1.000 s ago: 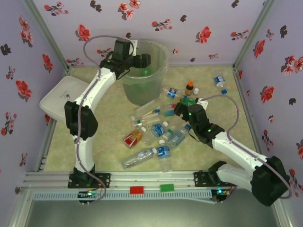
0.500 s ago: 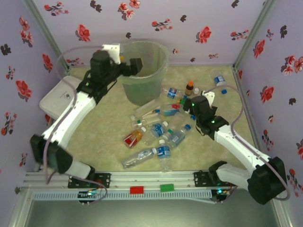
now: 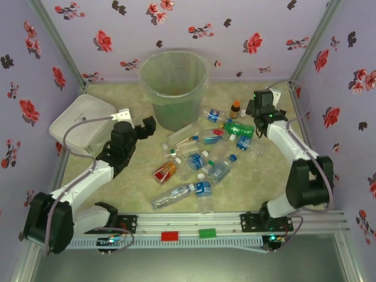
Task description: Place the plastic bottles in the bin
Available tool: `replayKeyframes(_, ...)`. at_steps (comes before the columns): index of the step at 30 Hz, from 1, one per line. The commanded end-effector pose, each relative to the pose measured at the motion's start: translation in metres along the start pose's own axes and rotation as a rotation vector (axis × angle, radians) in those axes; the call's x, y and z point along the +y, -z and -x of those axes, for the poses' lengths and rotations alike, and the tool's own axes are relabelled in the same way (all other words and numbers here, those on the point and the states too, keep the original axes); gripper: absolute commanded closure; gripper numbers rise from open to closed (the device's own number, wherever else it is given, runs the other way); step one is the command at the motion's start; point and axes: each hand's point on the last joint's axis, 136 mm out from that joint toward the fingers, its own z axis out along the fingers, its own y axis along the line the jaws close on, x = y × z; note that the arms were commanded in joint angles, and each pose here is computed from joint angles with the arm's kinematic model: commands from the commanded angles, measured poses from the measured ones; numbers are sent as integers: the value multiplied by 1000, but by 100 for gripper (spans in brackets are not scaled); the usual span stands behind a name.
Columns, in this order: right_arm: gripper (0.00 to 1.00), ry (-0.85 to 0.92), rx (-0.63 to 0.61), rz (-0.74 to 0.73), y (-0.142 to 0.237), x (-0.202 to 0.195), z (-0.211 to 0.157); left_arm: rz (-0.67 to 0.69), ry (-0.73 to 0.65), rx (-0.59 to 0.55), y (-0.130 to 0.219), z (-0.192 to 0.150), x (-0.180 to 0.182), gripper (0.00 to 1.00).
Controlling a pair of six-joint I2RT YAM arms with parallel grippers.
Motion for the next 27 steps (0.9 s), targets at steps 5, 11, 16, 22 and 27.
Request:
replayKeyframes(5,1,49,70,-63,-78,-11,27,77,129,-91,-22,-4,28,0)
replayKeyframes(11,1,124,218,-118,-143,-16,25,96,141,-73,-36,-23,38,0)
replayKeyframes(16,1,138,302,-137,-183,-23,13,108,119,-50,-42,-29,39,0)
replayKeyframes(22,1,100,379,-73,-215,-18,2,119,92,-34,-50,-27,37,0)
replayKeyframes(27,1,72,424,-34,-227,-13,-6,98,107,-22,-56,-27,31,0)
